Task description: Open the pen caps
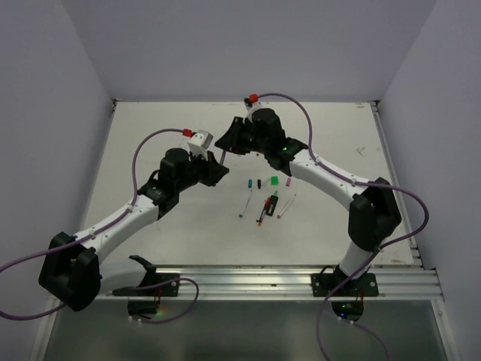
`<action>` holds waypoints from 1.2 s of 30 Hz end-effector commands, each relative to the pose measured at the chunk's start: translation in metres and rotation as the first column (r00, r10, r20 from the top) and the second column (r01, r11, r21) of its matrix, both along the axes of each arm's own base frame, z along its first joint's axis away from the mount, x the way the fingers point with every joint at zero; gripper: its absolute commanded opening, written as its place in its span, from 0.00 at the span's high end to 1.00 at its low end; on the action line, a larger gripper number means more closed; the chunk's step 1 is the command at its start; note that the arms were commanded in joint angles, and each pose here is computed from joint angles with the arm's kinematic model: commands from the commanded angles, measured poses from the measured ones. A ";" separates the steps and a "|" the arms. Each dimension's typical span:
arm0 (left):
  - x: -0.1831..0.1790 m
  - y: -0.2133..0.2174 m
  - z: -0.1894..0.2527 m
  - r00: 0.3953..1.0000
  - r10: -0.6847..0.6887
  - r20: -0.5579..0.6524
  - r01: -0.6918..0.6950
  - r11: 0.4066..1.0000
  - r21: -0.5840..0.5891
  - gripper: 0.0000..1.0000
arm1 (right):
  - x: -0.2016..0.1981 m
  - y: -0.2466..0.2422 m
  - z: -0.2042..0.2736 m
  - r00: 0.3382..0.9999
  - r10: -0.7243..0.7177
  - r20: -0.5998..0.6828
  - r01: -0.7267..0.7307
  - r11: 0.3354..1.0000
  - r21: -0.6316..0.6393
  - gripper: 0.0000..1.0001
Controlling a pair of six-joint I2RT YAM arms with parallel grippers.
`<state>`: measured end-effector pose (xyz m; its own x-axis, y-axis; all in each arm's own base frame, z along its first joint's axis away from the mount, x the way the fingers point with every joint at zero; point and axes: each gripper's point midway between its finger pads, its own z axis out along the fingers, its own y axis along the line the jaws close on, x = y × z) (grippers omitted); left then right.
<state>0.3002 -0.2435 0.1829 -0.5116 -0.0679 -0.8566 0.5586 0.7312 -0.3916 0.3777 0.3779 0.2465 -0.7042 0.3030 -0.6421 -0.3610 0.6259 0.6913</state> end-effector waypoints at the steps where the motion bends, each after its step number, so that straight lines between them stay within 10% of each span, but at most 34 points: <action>1: -0.078 -0.001 -0.068 0.929 -0.176 -0.327 0.204 0.977 0.055 1.00 | 0.097 -0.078 0.145 0.837 -0.406 0.366 0.334 0.910 0.245 1.00; 29: -0.088 0.000 -0.095 0.894 -0.192 -0.406 0.238 0.969 0.067 1.00 | 0.154 -0.152 0.195 0.736 -0.550 0.395 0.433 0.831 0.349 1.00; 36: -0.074 0.009 -0.100 0.917 -0.092 -0.389 0.150 0.981 0.122 1.00 | 0.152 -0.146 0.167 0.799 -0.490 0.348 0.414 0.868 0.274 1.00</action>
